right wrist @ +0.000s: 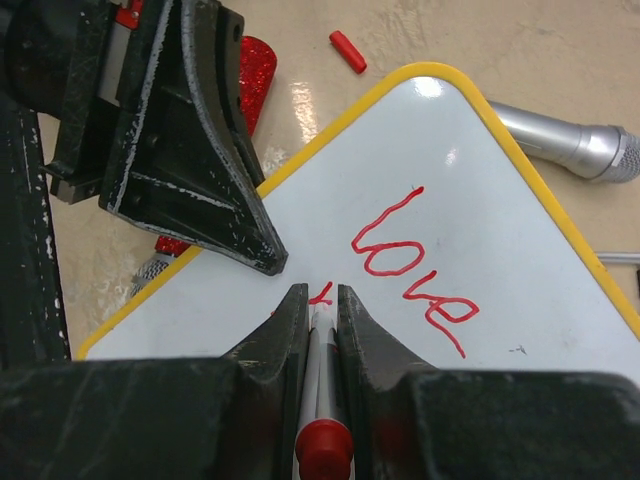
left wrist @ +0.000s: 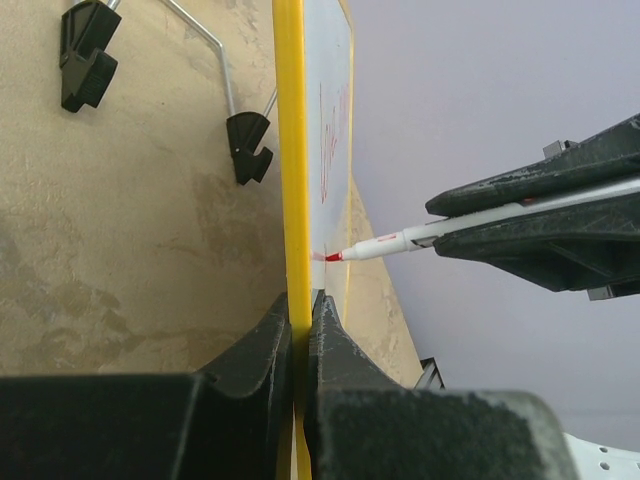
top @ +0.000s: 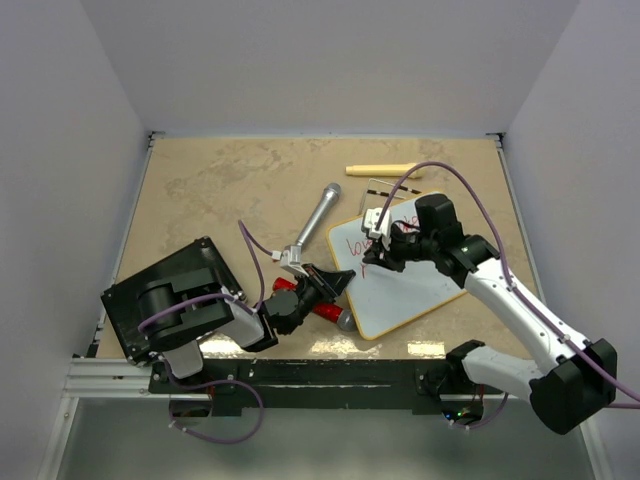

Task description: Write a sentence on the whiteboard

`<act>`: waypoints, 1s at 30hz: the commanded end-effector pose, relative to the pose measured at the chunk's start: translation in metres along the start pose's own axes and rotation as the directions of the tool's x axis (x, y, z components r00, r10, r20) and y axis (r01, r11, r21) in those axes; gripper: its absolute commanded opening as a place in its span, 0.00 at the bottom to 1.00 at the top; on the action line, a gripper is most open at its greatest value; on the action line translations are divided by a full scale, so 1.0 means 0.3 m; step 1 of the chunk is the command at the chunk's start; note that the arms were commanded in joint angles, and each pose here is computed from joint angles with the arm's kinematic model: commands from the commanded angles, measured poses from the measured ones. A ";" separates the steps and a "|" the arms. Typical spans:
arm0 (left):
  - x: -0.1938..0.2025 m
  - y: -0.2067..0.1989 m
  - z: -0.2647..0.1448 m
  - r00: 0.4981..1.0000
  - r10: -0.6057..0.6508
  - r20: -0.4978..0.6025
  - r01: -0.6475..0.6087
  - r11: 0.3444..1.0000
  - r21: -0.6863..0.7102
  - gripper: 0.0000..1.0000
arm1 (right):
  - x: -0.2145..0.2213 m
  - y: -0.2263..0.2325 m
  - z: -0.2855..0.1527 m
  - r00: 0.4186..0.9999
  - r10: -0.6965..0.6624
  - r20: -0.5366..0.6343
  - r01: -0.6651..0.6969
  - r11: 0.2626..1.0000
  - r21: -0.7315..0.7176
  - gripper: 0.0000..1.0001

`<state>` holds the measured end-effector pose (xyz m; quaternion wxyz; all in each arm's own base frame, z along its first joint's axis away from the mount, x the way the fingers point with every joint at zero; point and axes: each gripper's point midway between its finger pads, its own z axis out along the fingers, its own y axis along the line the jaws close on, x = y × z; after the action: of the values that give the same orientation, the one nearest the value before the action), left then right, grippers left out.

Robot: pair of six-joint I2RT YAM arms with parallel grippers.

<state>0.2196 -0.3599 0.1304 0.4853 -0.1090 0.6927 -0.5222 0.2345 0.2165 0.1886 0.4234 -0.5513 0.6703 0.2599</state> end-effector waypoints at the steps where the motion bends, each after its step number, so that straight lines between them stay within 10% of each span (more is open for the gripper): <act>1: -0.027 0.004 0.000 0.994 0.098 0.039 -0.098 0.995 0.005 0.00 | -0.070 0.037 -0.051 0.993 -0.097 0.073 0.100 0.994 -0.044 0.00; 30: -0.025 0.001 -0.007 0.995 0.092 0.035 -0.093 0.996 0.017 0.00 | -0.060 -0.031 -0.106 0.994 -0.049 0.100 0.043 0.997 0.061 0.00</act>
<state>0.2195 -0.3600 0.1317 0.4864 -0.1081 0.6910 -0.5237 0.2331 0.1977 0.2123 0.4608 -0.5445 0.6512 0.2593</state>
